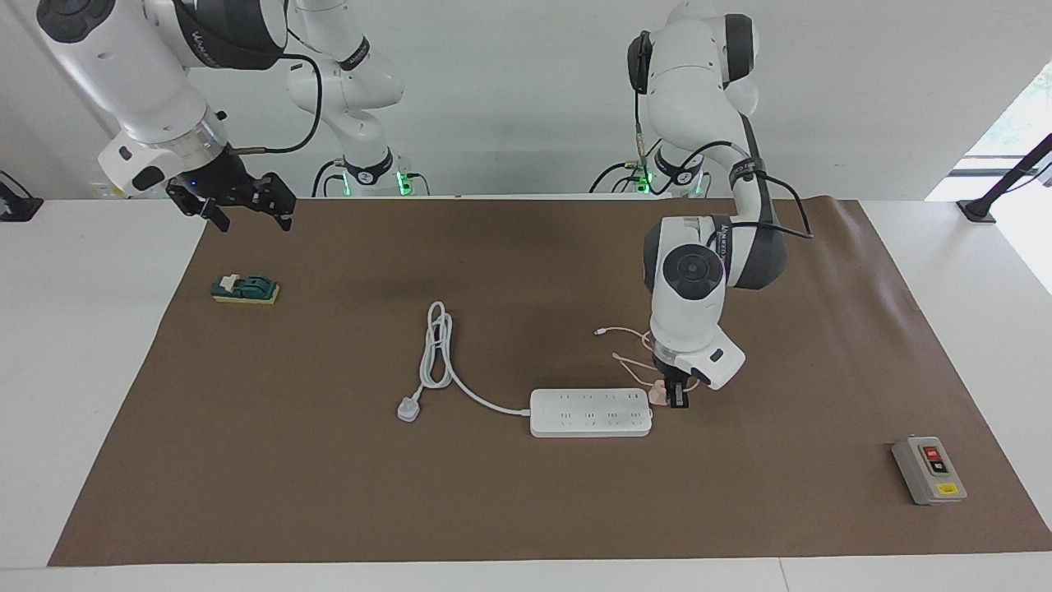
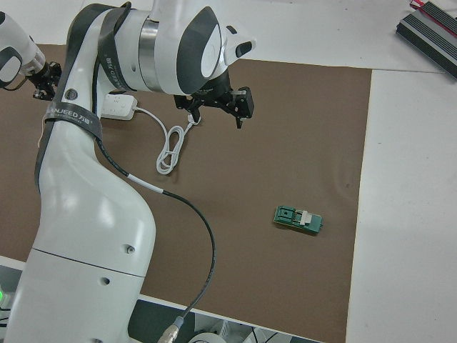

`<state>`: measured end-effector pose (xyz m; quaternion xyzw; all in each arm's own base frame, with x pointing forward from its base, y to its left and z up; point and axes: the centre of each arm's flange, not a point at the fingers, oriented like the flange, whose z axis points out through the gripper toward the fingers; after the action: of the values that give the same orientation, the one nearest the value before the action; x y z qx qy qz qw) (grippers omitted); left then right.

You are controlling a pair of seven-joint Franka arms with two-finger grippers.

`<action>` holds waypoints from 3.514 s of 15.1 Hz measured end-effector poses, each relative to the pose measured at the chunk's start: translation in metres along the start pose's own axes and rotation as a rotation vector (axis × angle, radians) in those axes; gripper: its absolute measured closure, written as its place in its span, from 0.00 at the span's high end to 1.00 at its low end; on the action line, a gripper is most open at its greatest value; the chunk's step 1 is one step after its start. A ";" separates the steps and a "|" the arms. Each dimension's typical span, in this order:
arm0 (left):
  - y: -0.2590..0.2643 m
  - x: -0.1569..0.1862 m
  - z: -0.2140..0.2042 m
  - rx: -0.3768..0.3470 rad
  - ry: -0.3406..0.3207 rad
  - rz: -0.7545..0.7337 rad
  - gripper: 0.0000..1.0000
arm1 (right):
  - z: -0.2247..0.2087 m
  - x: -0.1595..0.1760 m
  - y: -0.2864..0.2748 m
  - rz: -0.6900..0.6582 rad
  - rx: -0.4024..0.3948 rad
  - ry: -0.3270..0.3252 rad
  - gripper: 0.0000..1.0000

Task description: Plug charger into power strip

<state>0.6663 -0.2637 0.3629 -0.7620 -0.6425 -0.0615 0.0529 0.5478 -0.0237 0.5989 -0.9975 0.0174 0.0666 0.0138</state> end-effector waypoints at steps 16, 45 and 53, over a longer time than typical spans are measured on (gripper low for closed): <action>-0.014 -0.027 -0.018 0.024 -0.008 -0.072 0.31 | 0.000 0.000 0.000 0.000 0.000 0.000 1.00; -0.011 -0.039 -0.007 0.010 0.009 -0.050 0.31 | 0.000 0.000 0.000 0.000 0.000 0.000 1.00; -0.009 -0.046 -0.005 0.005 0.017 -0.033 0.31 | 0.000 0.000 0.000 0.000 0.000 0.000 1.00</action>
<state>0.6492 -0.3080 0.3608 -0.7508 -0.6545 -0.0673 0.0590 0.5478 -0.0237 0.5989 -0.9975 0.0174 0.0666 0.0138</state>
